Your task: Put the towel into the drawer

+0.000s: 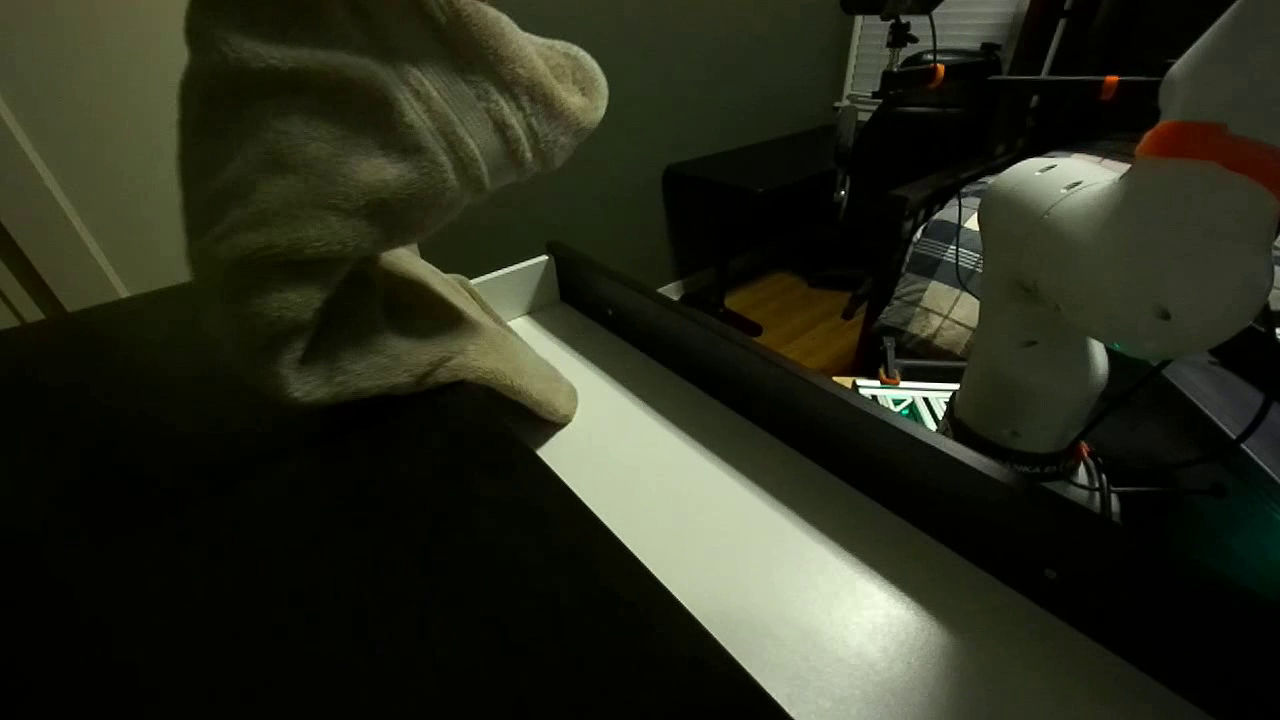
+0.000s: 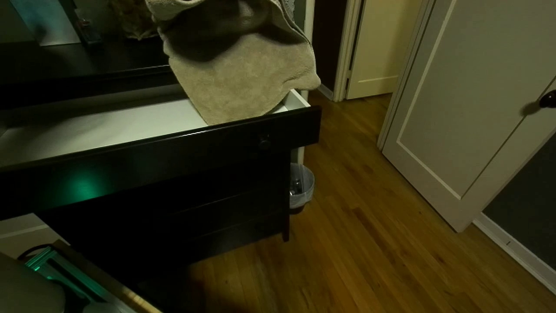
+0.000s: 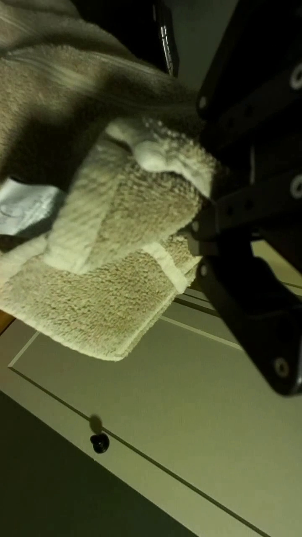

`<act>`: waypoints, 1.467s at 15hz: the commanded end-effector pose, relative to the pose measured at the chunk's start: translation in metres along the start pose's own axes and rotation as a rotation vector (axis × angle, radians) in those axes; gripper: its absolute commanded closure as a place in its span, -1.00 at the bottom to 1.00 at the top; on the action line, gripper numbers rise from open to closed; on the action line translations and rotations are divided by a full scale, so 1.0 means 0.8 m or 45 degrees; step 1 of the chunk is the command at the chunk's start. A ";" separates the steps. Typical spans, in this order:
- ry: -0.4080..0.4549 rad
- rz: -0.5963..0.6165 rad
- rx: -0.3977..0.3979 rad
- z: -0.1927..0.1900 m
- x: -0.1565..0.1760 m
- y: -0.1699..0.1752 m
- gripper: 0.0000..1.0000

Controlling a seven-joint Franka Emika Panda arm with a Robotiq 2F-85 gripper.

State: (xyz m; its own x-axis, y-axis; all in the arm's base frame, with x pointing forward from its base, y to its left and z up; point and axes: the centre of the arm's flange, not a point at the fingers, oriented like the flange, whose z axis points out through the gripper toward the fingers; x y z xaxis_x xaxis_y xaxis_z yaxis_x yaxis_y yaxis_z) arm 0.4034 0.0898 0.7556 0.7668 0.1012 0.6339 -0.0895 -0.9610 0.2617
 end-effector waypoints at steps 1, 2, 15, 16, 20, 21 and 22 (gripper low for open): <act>-0.053 -0.029 0.093 -0.025 -0.035 0.020 0.91; -0.095 -0.044 0.134 -0.021 -0.042 0.019 0.91; -0.655 -0.382 0.740 0.125 -0.180 -0.073 0.91; -0.683 -0.422 0.787 0.123 -0.191 -0.074 0.91; -0.752 -0.574 0.977 0.123 -0.215 -0.072 0.91; -0.684 -0.567 0.987 0.127 -0.208 -0.072 0.13; -0.615 -0.544 0.987 0.129 -0.198 -0.070 0.09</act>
State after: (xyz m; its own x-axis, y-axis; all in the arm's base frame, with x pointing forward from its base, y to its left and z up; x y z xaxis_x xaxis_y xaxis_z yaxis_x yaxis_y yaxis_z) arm 0.3552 0.1043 0.5655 0.8550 0.5073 0.1076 0.5179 -0.8249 -0.2265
